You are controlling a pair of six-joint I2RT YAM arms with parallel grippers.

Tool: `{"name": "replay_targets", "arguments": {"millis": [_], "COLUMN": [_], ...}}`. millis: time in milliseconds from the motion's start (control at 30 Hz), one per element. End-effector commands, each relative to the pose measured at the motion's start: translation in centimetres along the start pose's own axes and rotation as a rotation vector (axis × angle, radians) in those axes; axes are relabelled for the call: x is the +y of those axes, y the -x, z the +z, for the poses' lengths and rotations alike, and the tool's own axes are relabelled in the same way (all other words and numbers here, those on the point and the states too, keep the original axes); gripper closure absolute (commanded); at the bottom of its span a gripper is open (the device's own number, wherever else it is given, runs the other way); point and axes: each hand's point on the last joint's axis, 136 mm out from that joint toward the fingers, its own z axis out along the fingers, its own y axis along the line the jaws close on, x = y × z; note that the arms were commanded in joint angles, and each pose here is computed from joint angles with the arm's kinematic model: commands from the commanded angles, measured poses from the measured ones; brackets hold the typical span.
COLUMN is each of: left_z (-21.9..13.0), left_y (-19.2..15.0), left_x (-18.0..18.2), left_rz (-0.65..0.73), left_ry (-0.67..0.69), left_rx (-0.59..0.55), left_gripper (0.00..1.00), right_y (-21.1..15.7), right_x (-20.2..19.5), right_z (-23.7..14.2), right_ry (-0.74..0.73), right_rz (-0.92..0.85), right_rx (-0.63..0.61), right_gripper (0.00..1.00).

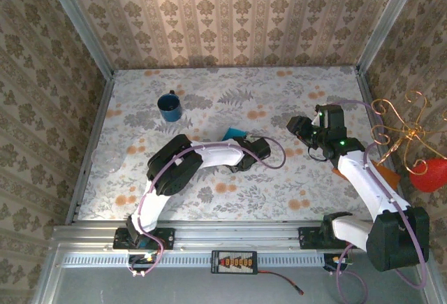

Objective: Fold a paper plane with a square sheet of paper (pick it up from the middle)

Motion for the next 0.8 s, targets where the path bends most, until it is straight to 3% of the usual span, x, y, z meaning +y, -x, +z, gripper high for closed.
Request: {"name": "replay_targets", "arguments": {"millis": [0, 133, 467, 633, 767], "left_z": [-1.2, -2.9, -10.0, -12.5, -11.5], "left_y": [0.7, 1.0, 1.9, 2.1, 1.4], "left_x": [-0.6, -1.3, -3.3, -1.6, 0.8], "left_rz": [-0.071, -0.101, -0.256, -0.397, -0.583], "left_ry": [-0.063, -0.153, -0.561, -0.701, -0.827], "left_rx": [-0.015, -0.024, -0.102, -0.159, -0.172], "left_gripper": [0.75, 0.74, 0.62, 0.57, 0.51], "right_y": [-0.1, -0.2, 0.5, 0.3, -0.1], "right_x": [-0.8, -0.7, -0.2, -0.2, -0.3], "right_z": [0.4, 0.5, 0.6, 0.8, 1.1], "right_ry": [-0.024, -0.019, 0.000, 0.004, 0.008], "right_rz": [0.017, 0.020, 0.007, 0.012, 0.015], "right_rx": [0.002, 0.007, -0.018, -0.006, 0.010], "right_gripper": [0.51, 0.51, 0.50, 0.50, 0.48]}}
